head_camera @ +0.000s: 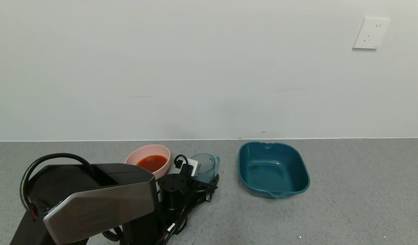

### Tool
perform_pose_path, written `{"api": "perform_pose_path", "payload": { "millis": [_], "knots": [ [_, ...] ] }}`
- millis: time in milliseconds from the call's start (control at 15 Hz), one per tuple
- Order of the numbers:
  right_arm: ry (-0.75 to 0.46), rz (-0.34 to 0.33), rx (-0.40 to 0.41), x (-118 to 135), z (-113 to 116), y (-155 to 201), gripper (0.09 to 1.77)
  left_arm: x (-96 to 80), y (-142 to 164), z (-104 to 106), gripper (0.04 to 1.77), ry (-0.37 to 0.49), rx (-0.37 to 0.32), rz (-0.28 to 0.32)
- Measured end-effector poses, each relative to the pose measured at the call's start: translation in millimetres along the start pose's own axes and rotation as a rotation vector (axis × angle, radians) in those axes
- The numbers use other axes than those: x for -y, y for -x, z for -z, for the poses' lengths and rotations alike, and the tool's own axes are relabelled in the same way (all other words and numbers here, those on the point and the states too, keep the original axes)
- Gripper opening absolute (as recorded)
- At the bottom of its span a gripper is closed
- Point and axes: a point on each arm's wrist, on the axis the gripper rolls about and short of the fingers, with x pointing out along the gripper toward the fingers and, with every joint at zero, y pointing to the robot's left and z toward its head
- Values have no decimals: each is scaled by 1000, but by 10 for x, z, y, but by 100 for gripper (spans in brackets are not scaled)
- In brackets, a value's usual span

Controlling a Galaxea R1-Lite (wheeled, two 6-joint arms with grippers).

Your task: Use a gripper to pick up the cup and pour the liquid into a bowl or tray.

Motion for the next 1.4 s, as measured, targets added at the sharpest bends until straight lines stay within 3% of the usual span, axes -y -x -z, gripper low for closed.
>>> {"api": "perform_pose_path", "payload": {
  "millis": [533,1067,1400],
  "knots": [
    [0,0,0,0,0,0,171,-2,-23,61,134,-5,-12,-5],
    [0,0,0,0,0,0,171,-1,2,39,158,-7,-12,-11],
    [0,1,0,0,0,0,171,-6,136,-121,164,-23,-37,-6]
  ]
}}
